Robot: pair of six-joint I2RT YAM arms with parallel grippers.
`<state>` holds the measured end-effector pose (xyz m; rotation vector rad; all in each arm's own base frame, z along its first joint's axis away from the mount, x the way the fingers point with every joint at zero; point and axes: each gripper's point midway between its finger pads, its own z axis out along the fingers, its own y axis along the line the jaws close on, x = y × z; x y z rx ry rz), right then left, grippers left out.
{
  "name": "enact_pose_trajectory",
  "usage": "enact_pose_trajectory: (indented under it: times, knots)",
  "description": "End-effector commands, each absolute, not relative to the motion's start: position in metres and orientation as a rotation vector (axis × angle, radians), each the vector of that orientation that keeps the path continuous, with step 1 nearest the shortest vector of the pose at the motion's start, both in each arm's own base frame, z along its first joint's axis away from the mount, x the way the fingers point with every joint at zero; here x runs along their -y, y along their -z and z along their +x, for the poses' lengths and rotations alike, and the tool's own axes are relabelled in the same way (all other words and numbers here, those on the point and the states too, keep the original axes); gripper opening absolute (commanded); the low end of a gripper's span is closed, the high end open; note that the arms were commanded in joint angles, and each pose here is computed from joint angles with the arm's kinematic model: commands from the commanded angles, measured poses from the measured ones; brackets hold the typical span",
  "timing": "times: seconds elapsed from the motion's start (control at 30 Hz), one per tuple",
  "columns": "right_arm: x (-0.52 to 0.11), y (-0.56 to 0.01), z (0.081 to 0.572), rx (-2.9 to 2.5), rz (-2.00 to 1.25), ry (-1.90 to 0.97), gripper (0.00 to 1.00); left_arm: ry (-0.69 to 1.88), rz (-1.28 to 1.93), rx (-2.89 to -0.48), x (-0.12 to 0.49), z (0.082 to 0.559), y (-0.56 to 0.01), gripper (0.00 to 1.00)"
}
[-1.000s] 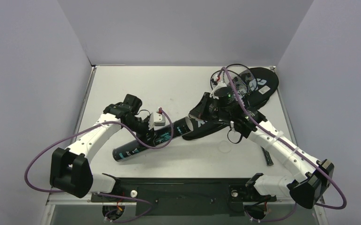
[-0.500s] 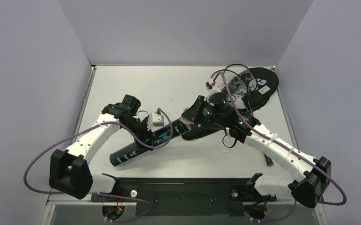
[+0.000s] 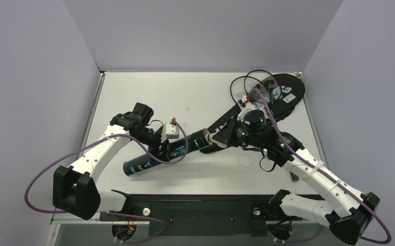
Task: Pack up the badminton gear
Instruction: Place the shuttlecock at the shuttle tube.
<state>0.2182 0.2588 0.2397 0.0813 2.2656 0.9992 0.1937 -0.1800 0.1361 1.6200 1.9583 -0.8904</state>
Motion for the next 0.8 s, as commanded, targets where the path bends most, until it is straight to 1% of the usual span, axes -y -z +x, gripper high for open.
enact_pose_trajectory:
  times: [0.0,0.03,0.17,0.33,0.6,0.77]
  knots:
    - [-0.233,-0.235,0.193,-2.334,-0.01,-0.94,0.07,0.869,1.657,-1.75,0.191,0.204,-0.169,0.14]
    - [-0.229,-0.234,0.193,-2.336,-0.017,-0.924,0.09,0.853,1.666,-1.752,0.189,0.206,-0.168,0.14]
    - [-0.218,-0.225,0.187,-2.365,0.005,-0.919,0.09,0.846,1.694,-1.725,0.189,0.205,-0.169,0.14]
    - [-0.224,-0.23,0.184,-2.359,-0.019,-0.959,0.09,0.897,1.8,-1.631,0.186,0.187,-0.169,0.12]
    - [-0.238,-0.245,0.17,-2.341,-0.123,-1.01,0.09,0.845,1.805,-1.649,0.185,0.197,-0.168,0.12]
    - [-0.243,-0.255,0.166,-2.325,-0.168,-0.984,0.09,0.806,1.784,-1.681,0.188,0.207,-0.164,0.12]
